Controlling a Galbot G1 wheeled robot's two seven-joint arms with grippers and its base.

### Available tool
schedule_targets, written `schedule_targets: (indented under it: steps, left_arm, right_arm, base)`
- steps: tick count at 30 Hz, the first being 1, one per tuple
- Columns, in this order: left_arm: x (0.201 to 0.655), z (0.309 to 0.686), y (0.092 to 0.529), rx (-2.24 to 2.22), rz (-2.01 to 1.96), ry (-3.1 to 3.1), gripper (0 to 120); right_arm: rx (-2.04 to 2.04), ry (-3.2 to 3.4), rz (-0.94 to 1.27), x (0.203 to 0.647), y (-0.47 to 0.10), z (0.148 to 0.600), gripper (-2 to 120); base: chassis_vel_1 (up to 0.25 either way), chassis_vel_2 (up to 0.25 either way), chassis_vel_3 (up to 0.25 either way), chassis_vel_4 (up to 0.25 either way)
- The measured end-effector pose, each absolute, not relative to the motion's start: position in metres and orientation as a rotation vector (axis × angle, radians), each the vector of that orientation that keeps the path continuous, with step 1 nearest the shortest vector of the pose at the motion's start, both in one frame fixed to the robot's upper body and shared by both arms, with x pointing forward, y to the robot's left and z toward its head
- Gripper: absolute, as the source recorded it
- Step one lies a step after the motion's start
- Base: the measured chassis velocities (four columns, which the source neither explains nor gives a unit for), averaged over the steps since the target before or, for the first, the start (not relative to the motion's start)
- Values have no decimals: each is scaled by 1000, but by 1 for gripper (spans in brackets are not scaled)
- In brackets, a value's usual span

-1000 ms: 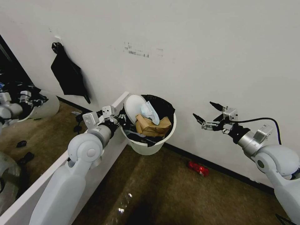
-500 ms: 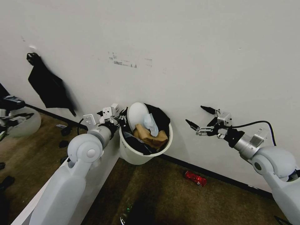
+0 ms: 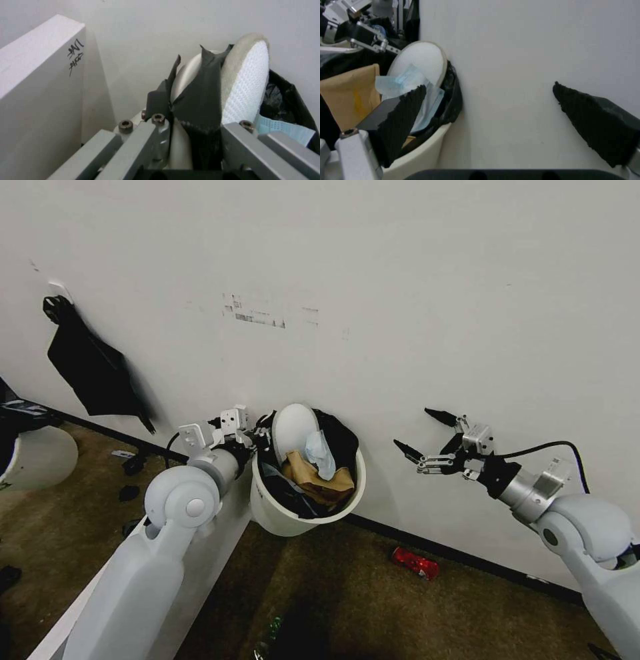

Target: Pick up the trash bin and place the garbage on the floor into it.

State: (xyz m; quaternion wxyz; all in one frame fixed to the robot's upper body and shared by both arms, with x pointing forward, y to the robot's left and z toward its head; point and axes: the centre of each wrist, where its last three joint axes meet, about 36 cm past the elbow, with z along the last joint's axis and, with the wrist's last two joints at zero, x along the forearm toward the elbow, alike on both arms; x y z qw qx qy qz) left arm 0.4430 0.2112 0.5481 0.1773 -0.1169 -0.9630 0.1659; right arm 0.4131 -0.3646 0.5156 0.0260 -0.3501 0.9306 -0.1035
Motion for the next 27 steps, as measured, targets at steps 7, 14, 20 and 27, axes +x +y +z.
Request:
schedule_targets:
  steps: [7,14,20,27]
  left_arm:
    - [443,547,211,-336,472,-2722,4]
    - [442,547,212,-327,472,-2726,4]
    - [440,546,211,-326,465,-2731,4]
    - [438,545,211,-327,461,-2729,4]
  right_arm:
    - [-1103,2911,-344,408,-368,510,100]
    - [-1117,2901,-353,402,-365,508,100]
    - [-1116,2895,-354,399,-363,509,100]
    - [-1105,2898,-356,396,-361,509,100]
  base:
    - [0,0,0,0]
    - [0,0,0,0]
    - [0,0,0,0]
    - [0,0,0,0]
